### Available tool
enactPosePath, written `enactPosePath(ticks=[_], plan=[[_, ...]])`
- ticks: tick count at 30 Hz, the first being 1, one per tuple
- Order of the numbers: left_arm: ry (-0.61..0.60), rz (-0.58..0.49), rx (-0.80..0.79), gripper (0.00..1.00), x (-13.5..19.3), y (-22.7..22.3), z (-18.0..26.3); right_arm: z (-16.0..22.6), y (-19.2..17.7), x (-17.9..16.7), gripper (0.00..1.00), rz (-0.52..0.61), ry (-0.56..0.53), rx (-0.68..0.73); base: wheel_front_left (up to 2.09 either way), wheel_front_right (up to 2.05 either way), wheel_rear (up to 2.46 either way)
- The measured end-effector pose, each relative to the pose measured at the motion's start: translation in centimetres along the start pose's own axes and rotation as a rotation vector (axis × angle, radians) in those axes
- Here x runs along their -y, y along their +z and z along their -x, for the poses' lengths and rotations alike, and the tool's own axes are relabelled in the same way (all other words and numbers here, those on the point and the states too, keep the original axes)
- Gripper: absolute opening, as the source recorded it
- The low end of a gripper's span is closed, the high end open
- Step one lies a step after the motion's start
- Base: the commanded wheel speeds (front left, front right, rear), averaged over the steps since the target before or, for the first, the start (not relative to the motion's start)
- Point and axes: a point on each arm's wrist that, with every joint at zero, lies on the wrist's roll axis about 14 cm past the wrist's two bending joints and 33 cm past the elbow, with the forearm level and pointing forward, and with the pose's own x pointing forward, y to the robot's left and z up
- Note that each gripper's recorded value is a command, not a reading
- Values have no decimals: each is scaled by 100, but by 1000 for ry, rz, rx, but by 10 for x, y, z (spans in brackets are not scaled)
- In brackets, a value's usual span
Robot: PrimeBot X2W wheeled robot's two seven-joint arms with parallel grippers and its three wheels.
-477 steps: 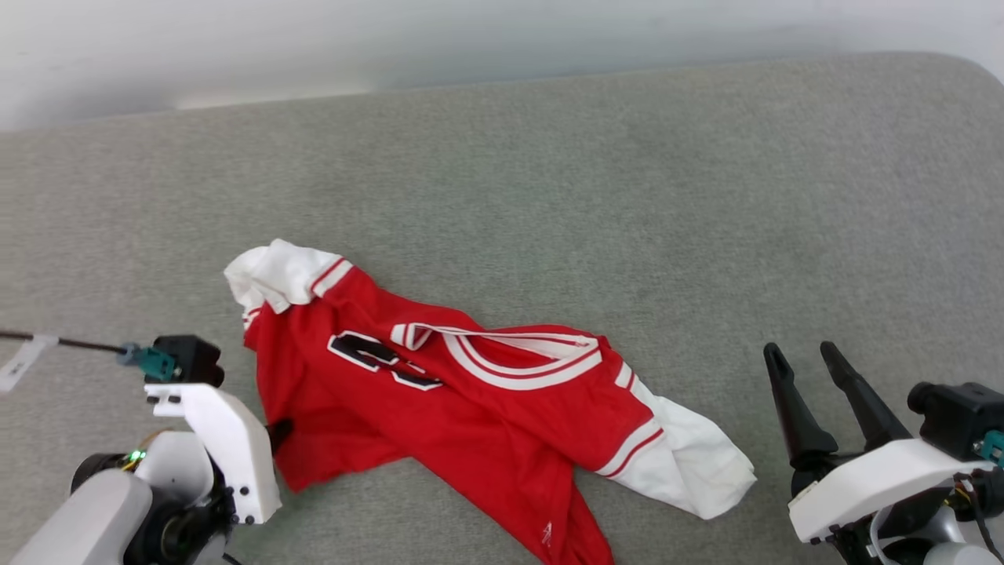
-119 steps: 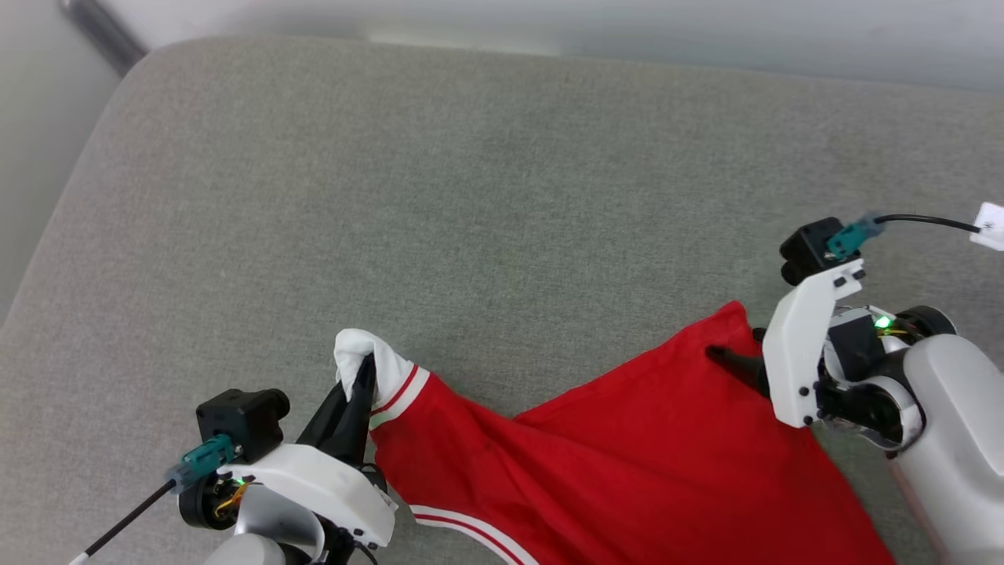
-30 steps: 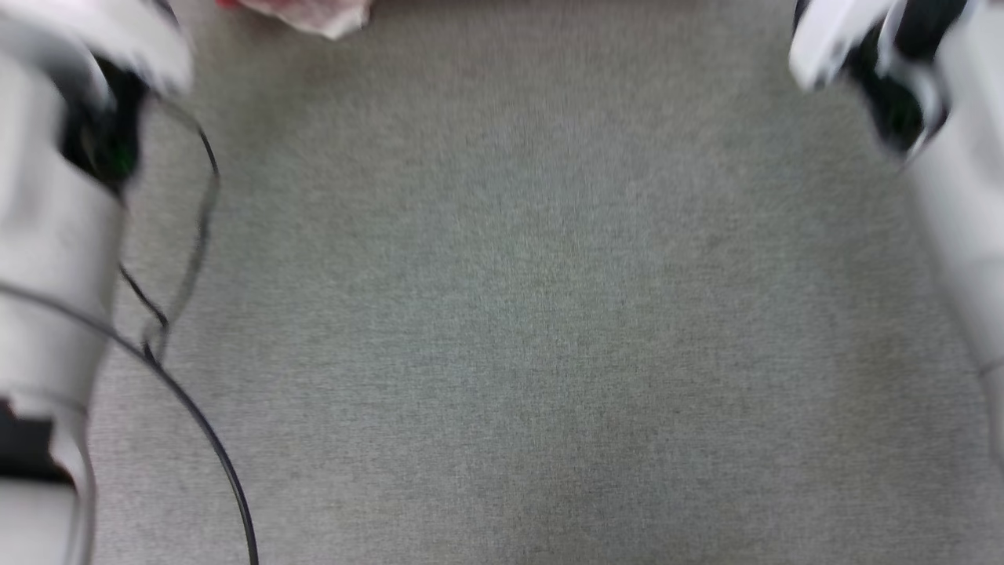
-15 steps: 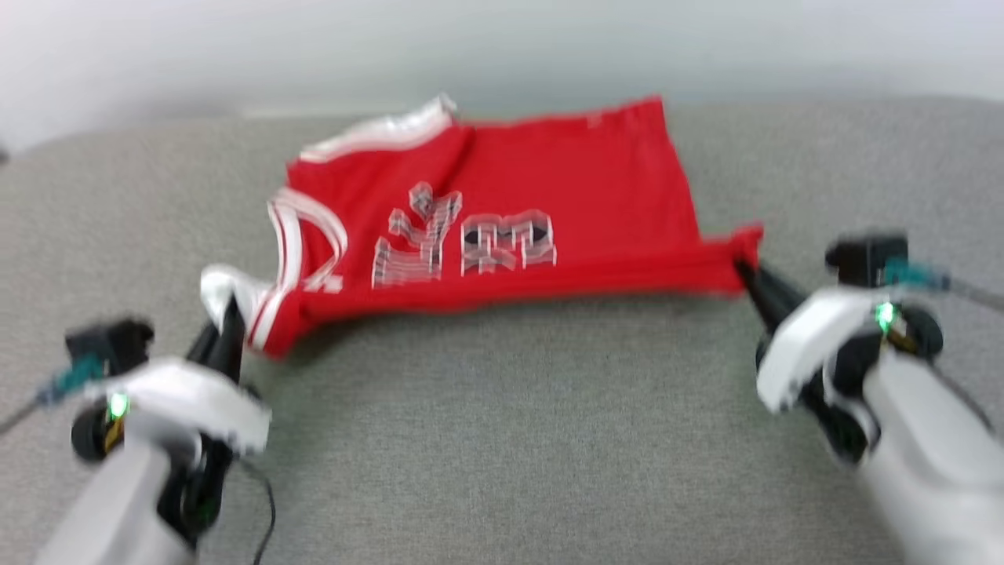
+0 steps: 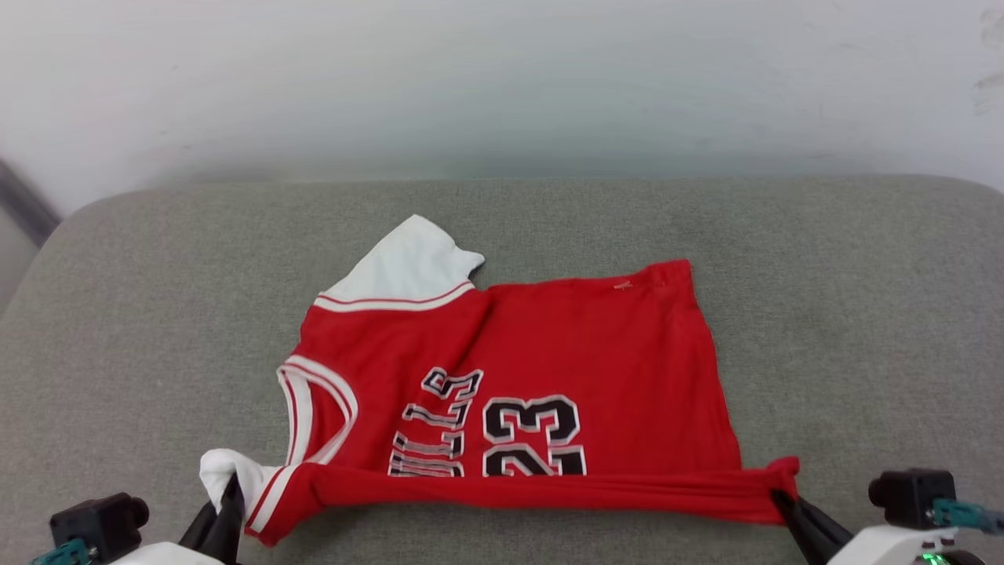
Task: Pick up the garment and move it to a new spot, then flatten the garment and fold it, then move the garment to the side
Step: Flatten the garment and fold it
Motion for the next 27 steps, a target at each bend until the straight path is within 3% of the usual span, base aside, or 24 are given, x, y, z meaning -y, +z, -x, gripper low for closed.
enactPosePath(ticks=[9,13,24,25,26,27], plan=[[-29,-8,-31,0,14,7,-3,15,9,-14,0,19,-31,-61,0,0,0],[-39,-9,-74,0,18,-4,-20,-1,17,-16,0,53,-25,-83,0,0,0],[-42,-12,-230,0,13,-49,-65,-56,-12,-15,0,35,18,-220,0,0,0],[-41,-9,-247,0,12,-54,-67,-60,-15,-15,15,31,21,-227,0,0,0],[-37,-10,-259,0,10,-58,-70,-64,-17,-15,43,31,23,-230,0,0,0],[-40,-5,-271,3,10,-62,-73,-67,-19,-15,88,29,24,-231,0,0,0]])
